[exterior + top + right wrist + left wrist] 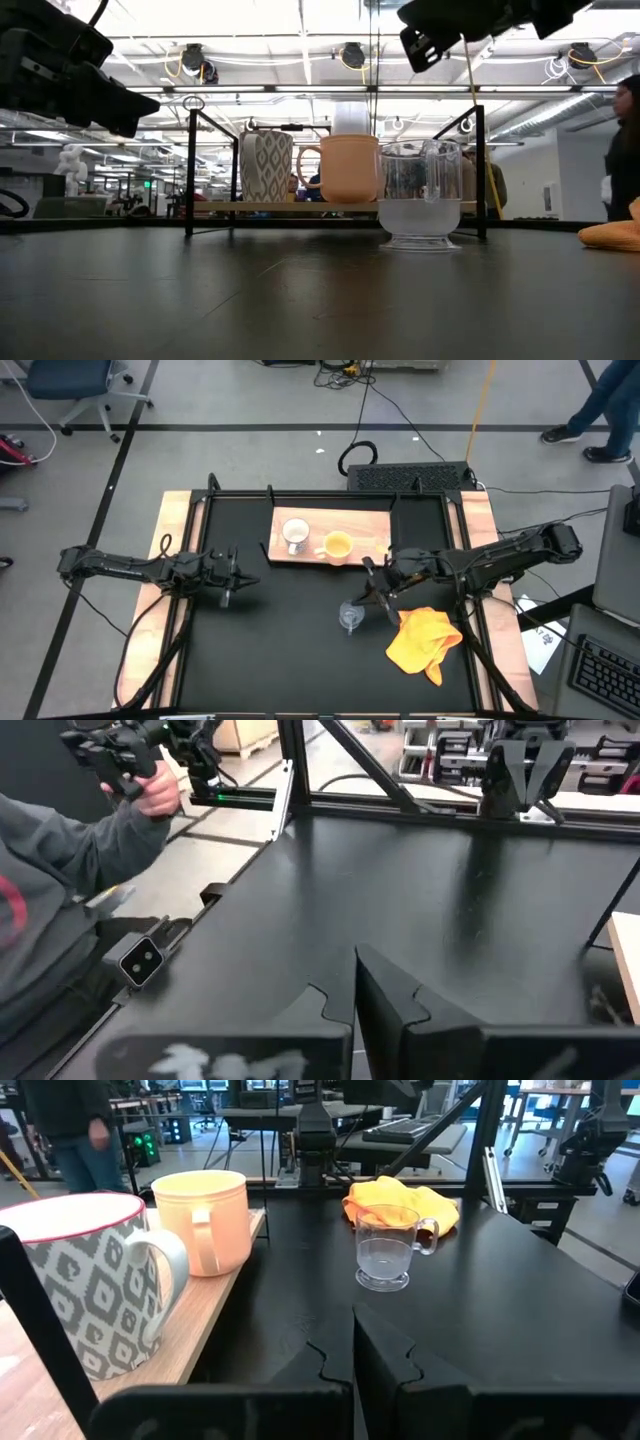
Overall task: Stack small to large cups/mugs on shelf
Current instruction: Put the transparent mug on the shelf
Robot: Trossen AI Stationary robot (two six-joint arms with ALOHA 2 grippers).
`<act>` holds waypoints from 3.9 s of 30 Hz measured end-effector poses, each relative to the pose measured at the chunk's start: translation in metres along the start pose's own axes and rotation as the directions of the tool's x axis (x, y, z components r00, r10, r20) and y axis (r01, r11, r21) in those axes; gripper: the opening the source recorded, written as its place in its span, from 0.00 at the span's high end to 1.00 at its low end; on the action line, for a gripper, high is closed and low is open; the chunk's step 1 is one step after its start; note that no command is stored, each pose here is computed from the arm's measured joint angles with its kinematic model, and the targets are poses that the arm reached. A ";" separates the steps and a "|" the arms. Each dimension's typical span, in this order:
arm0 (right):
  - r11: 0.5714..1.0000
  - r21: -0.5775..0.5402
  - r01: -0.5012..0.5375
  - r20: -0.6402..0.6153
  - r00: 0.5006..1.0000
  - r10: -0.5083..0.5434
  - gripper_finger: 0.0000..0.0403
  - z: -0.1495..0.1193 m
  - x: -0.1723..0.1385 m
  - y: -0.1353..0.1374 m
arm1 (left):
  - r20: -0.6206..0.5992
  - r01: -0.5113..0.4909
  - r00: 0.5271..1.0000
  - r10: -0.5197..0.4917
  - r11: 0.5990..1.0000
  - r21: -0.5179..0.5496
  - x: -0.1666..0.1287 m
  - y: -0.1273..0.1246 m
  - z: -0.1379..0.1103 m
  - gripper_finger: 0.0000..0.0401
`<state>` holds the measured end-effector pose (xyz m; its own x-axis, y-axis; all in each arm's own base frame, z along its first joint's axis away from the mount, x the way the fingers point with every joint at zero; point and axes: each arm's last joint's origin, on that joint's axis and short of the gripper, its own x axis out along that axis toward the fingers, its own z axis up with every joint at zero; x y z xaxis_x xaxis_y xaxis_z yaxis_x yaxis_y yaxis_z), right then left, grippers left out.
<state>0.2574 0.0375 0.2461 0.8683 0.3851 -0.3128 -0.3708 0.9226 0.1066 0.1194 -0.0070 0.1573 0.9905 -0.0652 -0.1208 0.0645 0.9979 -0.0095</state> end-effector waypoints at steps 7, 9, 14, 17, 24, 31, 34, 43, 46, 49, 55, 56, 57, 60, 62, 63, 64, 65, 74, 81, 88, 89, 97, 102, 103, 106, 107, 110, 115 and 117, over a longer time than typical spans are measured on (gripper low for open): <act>0.997 0.039 0.062 -0.084 0.995 -0.059 1.00 0.008 0.000 -0.002 | 0.003 0.016 1.000 -0.016 1.000 0.000 0.000 0.000 0.000 0.99; 0.996 0.052 0.066 -0.108 0.992 -0.060 1.00 0.009 -0.001 -0.002 | 0.003 0.016 1.000 -0.016 1.000 0.000 0.000 0.000 0.000 0.97; 0.995 0.070 0.069 -0.142 0.988 -0.059 1.00 0.017 0.000 -0.002 | 0.007 0.016 1.000 -0.016 1.000 0.000 0.000 0.000 0.001 0.93; 0.994 0.088 0.071 -0.160 0.985 -0.057 1.00 0.015 0.000 -0.002 | 0.010 0.016 1.000 -0.016 1.000 -0.001 0.000 -0.001 0.001 0.92; 0.992 0.102 0.075 -0.176 0.983 -0.056 1.00 0.016 0.001 -0.003 | 0.010 0.016 1.000 -0.016 1.000 -0.012 0.000 0.000 0.001 0.92; 0.983 0.152 0.101 -0.317 0.947 -0.048 1.00 0.030 0.009 -0.006 | 0.009 0.016 1.000 -0.016 1.000 -0.024 0.000 0.000 0.001 0.92; 0.980 0.165 0.113 -0.390 0.920 -0.040 1.00 0.038 0.018 -0.009 | 0.009 0.016 1.000 -0.016 0.999 -0.027 0.000 0.000 0.001 0.92; 0.968 0.196 0.155 -0.494 0.869 -0.039 1.00 0.039 0.031 -0.019 | 0.001 0.016 1.000 -0.016 0.999 -0.040 0.000 0.000 0.000 0.92; 0.957 0.223 0.185 -0.515 0.856 -0.045 1.00 0.038 0.028 -0.023 | -0.007 0.016 1.000 -0.016 0.999 -0.040 0.000 0.000 -0.001 0.92; 0.945 0.248 0.215 -0.559 0.828 -0.042 1.00 0.038 0.023 -0.025 | -0.019 0.015 1.000 -0.016 0.999 -0.041 0.000 0.000 -0.002 0.92; 0.938 0.257 0.232 -0.586 0.809 -0.039 1.00 0.038 0.021 -0.024 | -0.017 0.014 1.000 -0.015 0.999 -0.043 0.000 0.000 -0.002 0.92; 0.938 0.256 0.233 -0.586 0.809 -0.040 1.00 0.038 0.021 -0.024 | -0.017 0.015 1.000 -0.015 0.999 -0.043 0.000 0.000 -0.002 0.92; 0.938 0.253 0.236 -0.587 0.808 -0.045 1.00 0.038 0.021 -0.024 | -0.018 0.014 1.000 -0.015 0.999 -0.043 0.000 0.000 -0.002 0.92; 0.937 0.239 0.253 -0.590 0.805 -0.066 1.00 0.038 0.021 -0.025 | -0.017 0.014 1.000 -0.015 0.999 -0.043 0.000 0.000 -0.002 0.92; 0.937 0.238 0.254 -0.590 0.805 -0.068 1.00 0.038 0.021 -0.025 | -0.017 0.014 1.000 -0.015 0.999 -0.048 0.000 0.000 -0.002 0.92; 0.937 0.239 0.254 -0.588 0.806 -0.068 1.00 0.038 0.021 -0.025 | -0.017 0.014 1.000 -0.015 0.999 -0.049 0.000 0.000 -0.002 0.92; 0.937 0.239 0.253 -0.585 0.808 -0.069 1.00 0.038 0.021 -0.025 | -0.018 0.015 1.000 -0.015 0.999 -0.050 0.000 0.000 -0.002 0.92; 0.938 0.239 0.253 -0.583 0.809 -0.069 1.00 0.038 0.021 -0.025 | -0.018 0.015 1.000 -0.015 0.999 -0.050 0.000 0.000 -0.002 0.92; 0.924 0.268 0.272 -0.585 0.808 -0.069 1.00 0.038 0.021 -0.025 | -0.019 0.014 1.000 -0.015 0.999 -0.050 0.000 0.000 -0.002 0.92; 0.906 0.295 0.305 -0.645 0.762 -0.047 1.00 0.032 0.023 -0.025 | -0.023 0.014 1.000 -0.015 0.999 -0.049 0.000 0.000 -0.002 0.92; 0.897 0.302 0.322 -0.682 0.731 -0.033 1.00 0.026 0.032 -0.026 | -0.024 0.014 1.000 -0.015 0.999 -0.049 0.000 0.000 -0.002 0.92; 0.896 0.302 0.326 -0.686 0.727 -0.033 1.00 0.026 0.031 -0.026 | -0.025 0.014 1.000 -0.015 0.999 -0.049 0.000 0.000 -0.002 0.92; 0.890 0.282 0.358 -0.715 0.697 -0.054 1.00 0.023 0.030 -0.025 | -0.032 0.014 0.999 -0.015 0.999 -0.049 0.000 0.000 -0.003 0.92; 0.880 0.278 0.384 -0.718 0.692 -0.076 1.00 0.022 0.030 -0.026 | -0.035 0.013 0.999 -0.015 0.999 -0.049 0.000 0.000 -0.003 0.92; 0.880 0.279 0.385 -0.718 0.692 -0.075 1.00 0.022 0.030 -0.026 | -0.038 0.013 0.999 -0.015 0.999 -0.049 0.000 0.000 -0.004 0.92; 0.879 0.280 0.385 -0.715 0.695 -0.076 1.00 0.023 0.030 -0.026 | -0.045 0.012 0.999 -0.015 0.999 -0.050 0.000 0.000 -0.004 0.92; 0.879 0.280 0.385 -0.716 0.694 -0.076 1.00 0.023 0.030 -0.026 | -0.045 0.013 0.999 -0.015 0.999 -0.050 0.000 0.000 -0.004 0.92; 0.880 0.280 0.385 -0.715 0.695 -0.076 1.00 0.023 0.030 -0.026 | -0.045 0.012 0.999 -0.015 0.999 -0.050 0.000 0.000 -0.004 0.92; 0.883 0.278 0.379 -0.707 0.703 -0.079 1.00 0.024 0.031 -0.027 | -0.045 0.013 0.999 -0.015 0.999 -0.050 0.000 0.000 -0.004 0.92; 0.884 0.277 0.377 -0.708 0.702 -0.078 1.00 0.024 0.031 -0.027 | -0.045 0.013 0.999 -0.015 0.999 -0.050 0.000 0.000 -0.004 0.92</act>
<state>0.3020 0.0256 0.2557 0.4056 0.1818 -0.8958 0.0914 0.9671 0.2376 0.1188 -0.0074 0.1530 0.9829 -0.0800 -0.1657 0.0709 0.9957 -0.0602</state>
